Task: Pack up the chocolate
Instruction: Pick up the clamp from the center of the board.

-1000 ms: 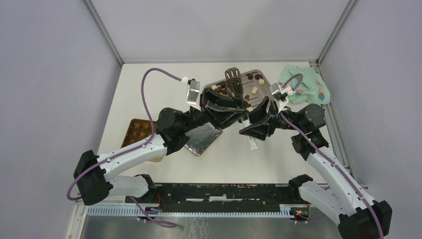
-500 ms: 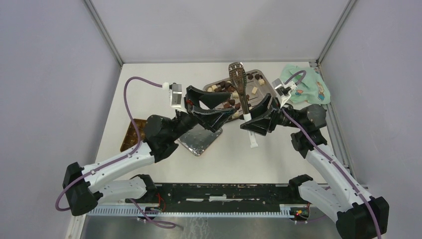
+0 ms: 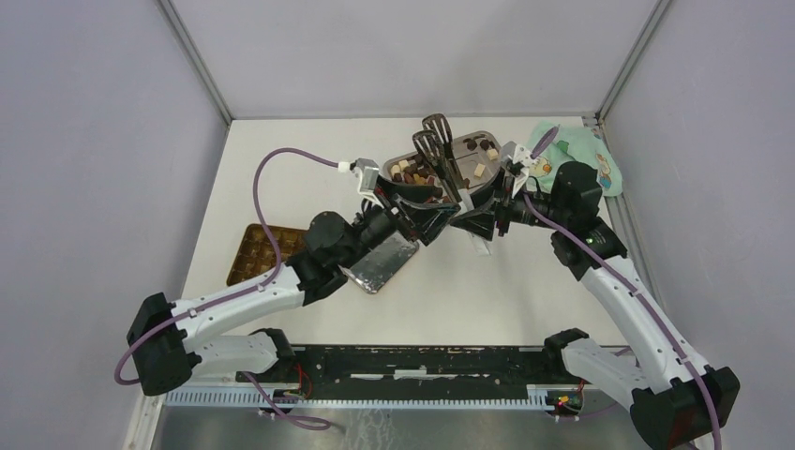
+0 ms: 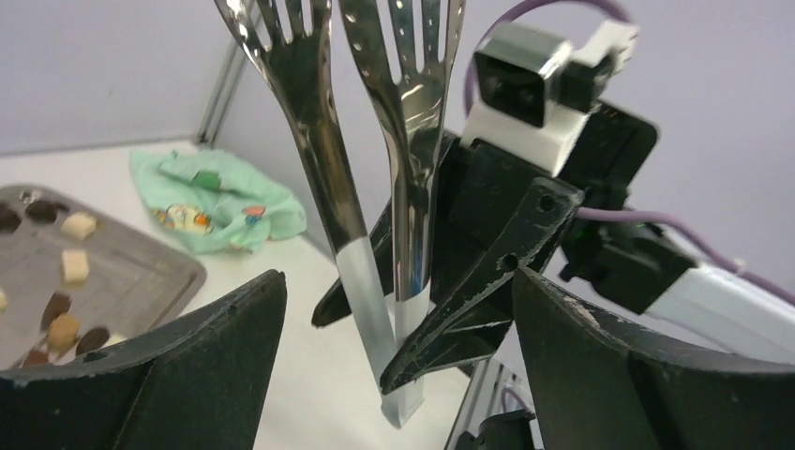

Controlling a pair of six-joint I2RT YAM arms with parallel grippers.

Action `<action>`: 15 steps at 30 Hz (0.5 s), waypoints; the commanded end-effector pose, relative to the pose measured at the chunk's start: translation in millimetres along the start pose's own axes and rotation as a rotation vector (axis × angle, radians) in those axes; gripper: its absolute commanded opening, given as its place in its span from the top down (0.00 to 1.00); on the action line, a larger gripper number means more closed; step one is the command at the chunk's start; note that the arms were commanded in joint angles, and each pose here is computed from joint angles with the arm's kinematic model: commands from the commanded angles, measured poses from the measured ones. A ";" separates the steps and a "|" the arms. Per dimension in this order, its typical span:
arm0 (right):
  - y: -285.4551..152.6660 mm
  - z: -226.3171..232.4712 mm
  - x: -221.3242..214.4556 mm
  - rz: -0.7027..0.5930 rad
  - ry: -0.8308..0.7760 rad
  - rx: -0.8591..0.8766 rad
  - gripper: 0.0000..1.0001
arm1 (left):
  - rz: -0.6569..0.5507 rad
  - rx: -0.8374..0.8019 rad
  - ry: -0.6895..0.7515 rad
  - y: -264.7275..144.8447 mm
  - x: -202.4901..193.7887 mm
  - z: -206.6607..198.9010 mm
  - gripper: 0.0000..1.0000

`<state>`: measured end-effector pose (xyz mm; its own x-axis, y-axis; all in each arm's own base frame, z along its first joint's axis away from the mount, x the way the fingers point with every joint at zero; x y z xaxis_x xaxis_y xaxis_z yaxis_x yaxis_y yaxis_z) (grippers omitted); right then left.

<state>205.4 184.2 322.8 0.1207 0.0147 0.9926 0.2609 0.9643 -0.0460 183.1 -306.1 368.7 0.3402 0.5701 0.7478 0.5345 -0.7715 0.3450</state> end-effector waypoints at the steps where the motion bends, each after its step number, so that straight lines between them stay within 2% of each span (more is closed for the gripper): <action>1: -6.3 -16.1 -3.9 0.098 -0.148 -0.094 0.60 | -0.087 0.090 -0.044 11.2 11.9 -3.8 0.05; 8: -7.3 -23.7 -5.4 0.144 -0.186 -0.126 0.61 | -0.135 0.193 -0.056 20.6 0.8 0.2 0.05; 15: -7.4 -24.4 -5.9 0.157 -0.211 -0.130 0.61 | -0.179 0.376 -0.142 30.2 -11.2 13.1 0.12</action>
<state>222.1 170.1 290.5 0.0845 0.2296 0.9696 0.3510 0.9039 -0.2446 195.0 -332.4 348.4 0.3292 0.6373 0.6967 0.7343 -0.6367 0.2355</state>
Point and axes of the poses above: each gripper's point midway between its finger pads, its own y axis out along the fingers, its own z axis along the line the jaws close on, x = y × z, the point moved 5 cm from there along -y, back along the fingers, and after that the axes turned 6 degrees about -y, right-handed, at the moved point
